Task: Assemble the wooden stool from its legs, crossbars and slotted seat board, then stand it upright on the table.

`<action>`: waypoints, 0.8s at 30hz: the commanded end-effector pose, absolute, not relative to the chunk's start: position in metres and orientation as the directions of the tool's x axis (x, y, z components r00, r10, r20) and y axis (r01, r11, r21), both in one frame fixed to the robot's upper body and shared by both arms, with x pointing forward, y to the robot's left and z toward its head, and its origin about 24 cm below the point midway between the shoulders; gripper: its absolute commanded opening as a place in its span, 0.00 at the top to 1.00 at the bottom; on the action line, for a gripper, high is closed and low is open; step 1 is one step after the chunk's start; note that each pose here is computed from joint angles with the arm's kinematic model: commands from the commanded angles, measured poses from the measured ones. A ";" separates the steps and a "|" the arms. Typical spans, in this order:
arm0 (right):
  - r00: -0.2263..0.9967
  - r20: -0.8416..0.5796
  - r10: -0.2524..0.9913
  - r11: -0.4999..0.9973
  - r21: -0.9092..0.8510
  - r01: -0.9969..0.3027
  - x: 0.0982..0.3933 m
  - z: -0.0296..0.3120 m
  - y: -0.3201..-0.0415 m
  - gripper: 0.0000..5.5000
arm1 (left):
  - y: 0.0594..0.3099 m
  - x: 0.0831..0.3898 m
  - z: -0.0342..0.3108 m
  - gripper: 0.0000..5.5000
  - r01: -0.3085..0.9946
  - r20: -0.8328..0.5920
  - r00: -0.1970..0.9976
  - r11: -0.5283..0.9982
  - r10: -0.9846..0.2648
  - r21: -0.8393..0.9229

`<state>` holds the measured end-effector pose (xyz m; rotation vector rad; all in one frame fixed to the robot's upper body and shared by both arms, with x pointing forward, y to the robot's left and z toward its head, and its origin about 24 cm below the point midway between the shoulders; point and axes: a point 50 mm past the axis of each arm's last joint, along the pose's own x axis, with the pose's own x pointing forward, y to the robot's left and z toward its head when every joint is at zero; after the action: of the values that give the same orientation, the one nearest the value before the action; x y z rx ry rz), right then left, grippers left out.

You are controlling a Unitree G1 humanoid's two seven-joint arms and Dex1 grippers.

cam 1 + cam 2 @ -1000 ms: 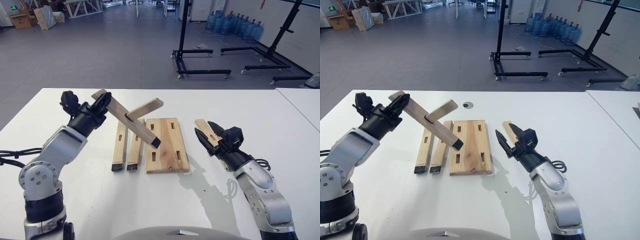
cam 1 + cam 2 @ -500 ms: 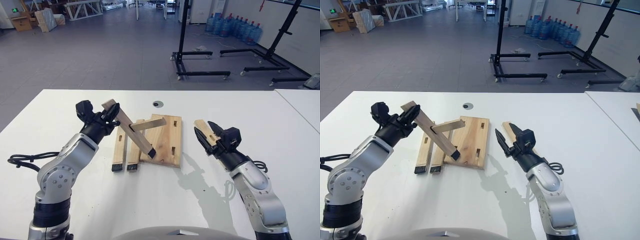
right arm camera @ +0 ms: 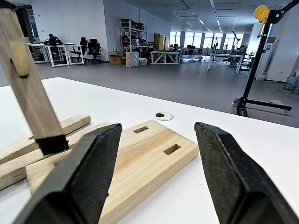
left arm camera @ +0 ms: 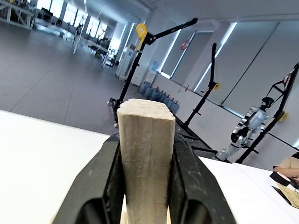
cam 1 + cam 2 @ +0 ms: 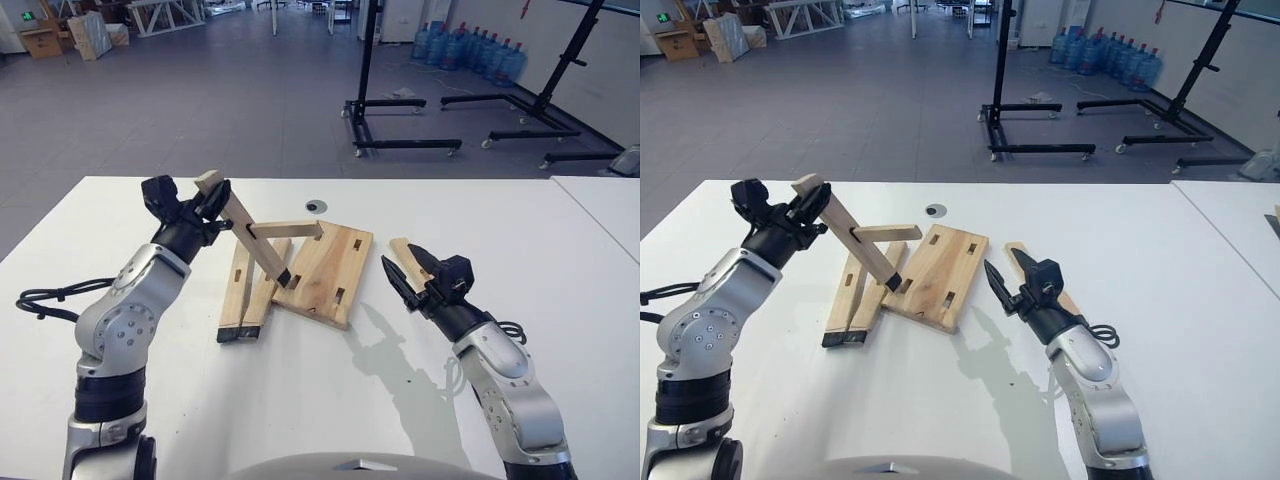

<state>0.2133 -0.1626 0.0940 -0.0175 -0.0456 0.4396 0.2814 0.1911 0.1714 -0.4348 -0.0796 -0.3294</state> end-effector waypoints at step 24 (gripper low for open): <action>0.904 0.035 0.426 0.904 -0.043 -0.425 0.216 0.094 -0.161 0.48 | 0.192 0.279 0.143 0.82 0.321 0.086 0.946 0.862 -0.312 -0.393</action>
<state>0.2137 -0.1612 0.0918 -0.0265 -0.0366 0.4410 0.2808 0.1888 0.1455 -0.4585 -0.0499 -0.3502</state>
